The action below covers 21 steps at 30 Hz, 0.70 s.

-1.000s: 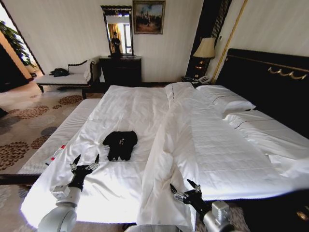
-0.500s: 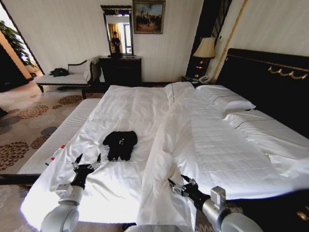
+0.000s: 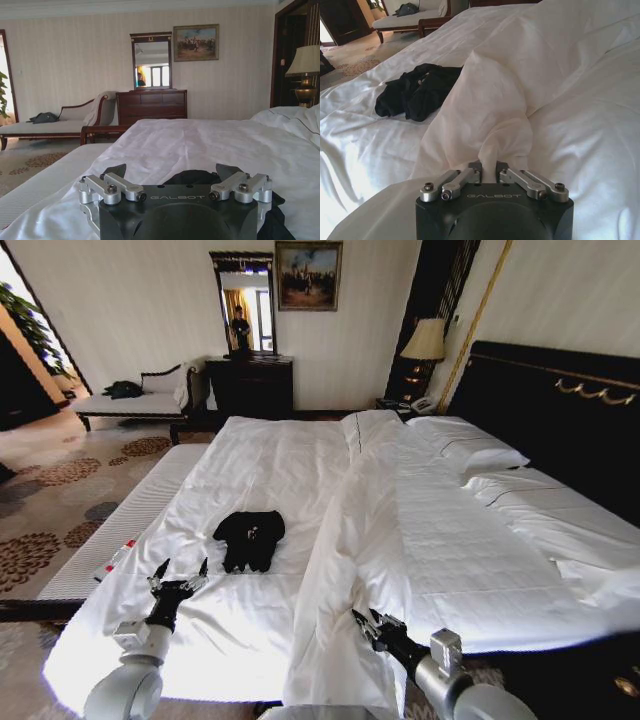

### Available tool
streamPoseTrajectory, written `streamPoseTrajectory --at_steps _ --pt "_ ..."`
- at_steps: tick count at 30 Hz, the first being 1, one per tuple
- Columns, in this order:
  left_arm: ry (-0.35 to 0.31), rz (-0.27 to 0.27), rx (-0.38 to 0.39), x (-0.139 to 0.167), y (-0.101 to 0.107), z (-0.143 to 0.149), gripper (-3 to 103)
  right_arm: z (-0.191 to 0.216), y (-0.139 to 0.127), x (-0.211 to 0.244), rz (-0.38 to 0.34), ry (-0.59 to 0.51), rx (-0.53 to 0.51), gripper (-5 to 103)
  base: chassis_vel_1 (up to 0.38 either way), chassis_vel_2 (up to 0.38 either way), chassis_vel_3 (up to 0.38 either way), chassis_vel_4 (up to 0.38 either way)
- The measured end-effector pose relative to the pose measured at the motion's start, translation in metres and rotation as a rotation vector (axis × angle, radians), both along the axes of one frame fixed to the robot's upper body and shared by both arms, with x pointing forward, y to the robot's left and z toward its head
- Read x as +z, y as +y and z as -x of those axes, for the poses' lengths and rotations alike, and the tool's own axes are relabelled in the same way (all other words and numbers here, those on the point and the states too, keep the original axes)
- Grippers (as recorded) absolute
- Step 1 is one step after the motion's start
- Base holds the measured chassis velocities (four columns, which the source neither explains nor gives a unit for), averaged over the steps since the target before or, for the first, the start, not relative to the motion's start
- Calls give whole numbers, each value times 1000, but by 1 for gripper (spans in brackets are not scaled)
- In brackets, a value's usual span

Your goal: Fold the clothes on the bed.

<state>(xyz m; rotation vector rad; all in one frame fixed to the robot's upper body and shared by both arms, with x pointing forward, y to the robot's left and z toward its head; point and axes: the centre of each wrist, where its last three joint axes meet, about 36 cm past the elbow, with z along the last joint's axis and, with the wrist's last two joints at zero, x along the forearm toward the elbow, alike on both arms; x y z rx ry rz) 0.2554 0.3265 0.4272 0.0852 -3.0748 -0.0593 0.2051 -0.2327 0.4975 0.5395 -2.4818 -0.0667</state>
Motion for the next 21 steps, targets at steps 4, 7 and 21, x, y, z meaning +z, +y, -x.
streamPoseTrajectory --at_steps 4,7,21 --pt "1 -1 2 0 1 1 100 1 1 -1 -2 1 1 2 0 0 0 0" --pt "0 -1 2 1 0 0 100 1 2 -1 -3 -1 3 1 0 0 0 0" --pt "-7 11 16 1 5 -2 100 -1 -22 -8 27 -68 -131 0 0 0 0 0"
